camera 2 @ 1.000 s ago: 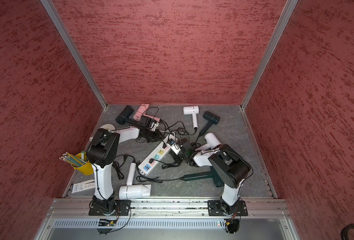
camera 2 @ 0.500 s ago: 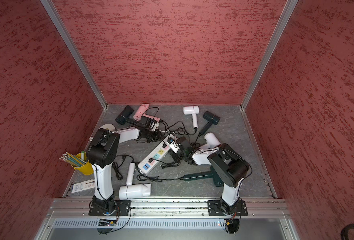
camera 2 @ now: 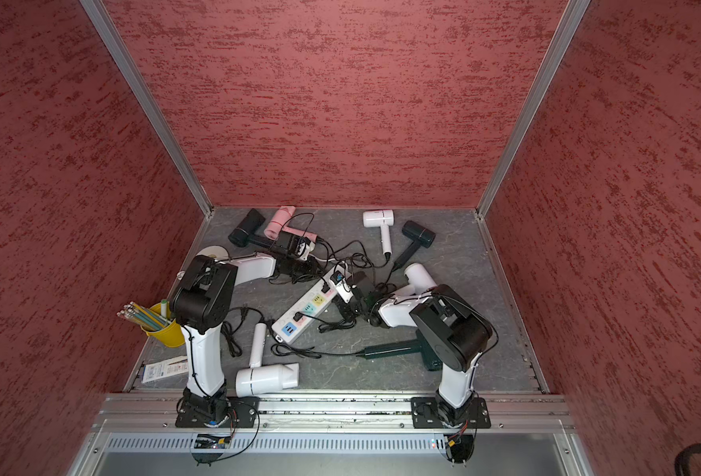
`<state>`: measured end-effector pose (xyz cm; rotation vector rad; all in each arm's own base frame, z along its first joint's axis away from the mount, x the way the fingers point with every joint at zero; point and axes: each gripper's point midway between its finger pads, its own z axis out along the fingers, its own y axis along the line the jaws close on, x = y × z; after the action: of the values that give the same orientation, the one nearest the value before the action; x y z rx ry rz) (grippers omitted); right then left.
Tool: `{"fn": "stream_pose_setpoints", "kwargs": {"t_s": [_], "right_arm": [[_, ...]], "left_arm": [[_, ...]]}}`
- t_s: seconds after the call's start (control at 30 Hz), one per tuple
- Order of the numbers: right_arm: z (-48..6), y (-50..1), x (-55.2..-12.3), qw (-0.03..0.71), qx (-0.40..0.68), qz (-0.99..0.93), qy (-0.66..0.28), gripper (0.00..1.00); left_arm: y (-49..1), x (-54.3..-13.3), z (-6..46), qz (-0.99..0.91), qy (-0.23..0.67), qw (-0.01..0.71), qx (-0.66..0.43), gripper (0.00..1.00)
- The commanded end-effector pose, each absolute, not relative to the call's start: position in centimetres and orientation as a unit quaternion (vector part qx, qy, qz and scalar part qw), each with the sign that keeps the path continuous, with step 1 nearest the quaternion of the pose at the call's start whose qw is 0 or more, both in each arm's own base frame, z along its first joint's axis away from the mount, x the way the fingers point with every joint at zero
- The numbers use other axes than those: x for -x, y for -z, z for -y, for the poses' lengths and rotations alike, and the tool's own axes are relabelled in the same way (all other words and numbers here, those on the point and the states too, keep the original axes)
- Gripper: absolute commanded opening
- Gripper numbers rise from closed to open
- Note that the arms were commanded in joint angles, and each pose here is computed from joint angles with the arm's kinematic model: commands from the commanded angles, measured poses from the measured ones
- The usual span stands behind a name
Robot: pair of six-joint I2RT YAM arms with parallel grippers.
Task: Charge the blow dryers
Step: Insert the plug into the socket.
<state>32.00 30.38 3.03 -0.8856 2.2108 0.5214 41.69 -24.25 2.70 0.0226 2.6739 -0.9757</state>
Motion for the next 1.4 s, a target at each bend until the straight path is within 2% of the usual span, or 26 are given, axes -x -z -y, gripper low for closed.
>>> {"fn": "stream_pose_setpoints", "kwargs": {"t_s": [0.0,0.77,0.97,1.37], "right_arm": [[-32.3,-9.0,-36.2,0.445,0.291,-0.82,-0.213,0.0],[-32.3,-9.5,-36.6,0.435,0.284,-0.83,-0.204,0.0],[-30.9,-8.7,-35.4,0.424,0.286,-0.838,-0.189,0.17],[-28.6,-8.0,-33.8,0.412,0.301,-0.846,-0.155,0.33]], "left_arm": [[-0.8,-35.7,26.6,-0.935,0.35,0.049,-0.036,0.28],[-1.6,-35.1,27.2,-0.93,0.36,0.05,-0.046,0.27],[-2.3,-35.7,26.5,-0.925,0.375,0.059,-0.025,0.27],[-4.7,-37.3,25.2,-0.92,0.379,0.096,-0.009,0.27]]}}
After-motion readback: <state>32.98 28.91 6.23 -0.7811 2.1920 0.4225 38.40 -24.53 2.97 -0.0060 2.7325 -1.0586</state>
